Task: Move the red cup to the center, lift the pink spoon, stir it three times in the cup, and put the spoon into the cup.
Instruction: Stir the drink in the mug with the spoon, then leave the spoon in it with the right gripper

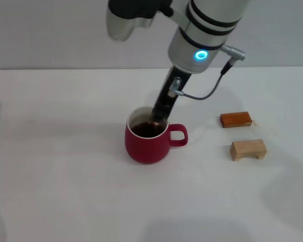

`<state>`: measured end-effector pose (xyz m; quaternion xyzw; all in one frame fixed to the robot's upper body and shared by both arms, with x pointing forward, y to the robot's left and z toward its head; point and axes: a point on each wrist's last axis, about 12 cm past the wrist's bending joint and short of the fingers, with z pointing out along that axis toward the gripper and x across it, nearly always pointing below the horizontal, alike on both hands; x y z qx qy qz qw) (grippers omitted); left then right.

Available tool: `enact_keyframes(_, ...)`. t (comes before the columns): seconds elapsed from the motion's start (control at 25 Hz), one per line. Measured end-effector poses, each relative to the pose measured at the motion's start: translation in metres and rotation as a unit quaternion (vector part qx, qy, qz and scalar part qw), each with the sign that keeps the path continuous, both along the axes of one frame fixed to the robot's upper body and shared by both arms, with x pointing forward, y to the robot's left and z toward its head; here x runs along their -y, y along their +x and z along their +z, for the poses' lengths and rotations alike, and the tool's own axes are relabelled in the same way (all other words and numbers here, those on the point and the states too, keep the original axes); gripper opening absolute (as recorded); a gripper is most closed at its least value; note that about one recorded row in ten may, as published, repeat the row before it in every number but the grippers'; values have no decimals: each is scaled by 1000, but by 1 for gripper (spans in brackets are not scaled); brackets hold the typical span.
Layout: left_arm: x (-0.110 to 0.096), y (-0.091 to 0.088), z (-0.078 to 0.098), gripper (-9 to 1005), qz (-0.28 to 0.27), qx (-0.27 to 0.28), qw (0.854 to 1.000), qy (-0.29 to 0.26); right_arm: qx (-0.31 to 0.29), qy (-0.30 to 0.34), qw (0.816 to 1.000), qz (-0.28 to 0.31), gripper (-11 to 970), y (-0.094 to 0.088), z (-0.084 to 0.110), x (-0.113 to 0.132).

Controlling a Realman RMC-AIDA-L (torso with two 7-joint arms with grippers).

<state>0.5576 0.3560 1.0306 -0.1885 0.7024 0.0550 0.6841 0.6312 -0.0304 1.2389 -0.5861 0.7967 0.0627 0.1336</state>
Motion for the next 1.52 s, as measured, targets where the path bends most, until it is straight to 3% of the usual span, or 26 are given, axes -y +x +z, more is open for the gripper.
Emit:
enact_keyframes(0.2, 0, 0, 0, 848, 0, 1, 1000, -3, 33, 25, 999, -2, 199, 6, 3, -7)
enact_keyframes(0.44, 0, -2, -1, 847, 0, 3, 1000, -11, 58, 6, 998, -13, 200, 15, -3, -4)
enact_keyframes(0.68, -1, -2, -1, 847, 0, 2, 1000, -11, 37, -20, 999, -6, 201, 9, -7, -1)
enact_keyframes(0.88, -1, -2, -1, 847, 1, 3, 1000, -11, 18, 8, 1000, 8, 201, 2, -3, -9)
enact_keyframes(1.08, 0, -1, -1, 847, 0, 4, 1000, -11, 48, 22, 999, 6, 202, 9, -2, -13)
enact_keyframes(1.28, 0, -1, 0, 847, -1, 4, 1000, -11, 69, -5, 998, -4, 203, 17, -7, -6)
enact_keyframes(1.52, 0, 0, 0, 848, 0, 5, 1000, -11, 49, -7, 999, 3, 203, 13, -8, -5)
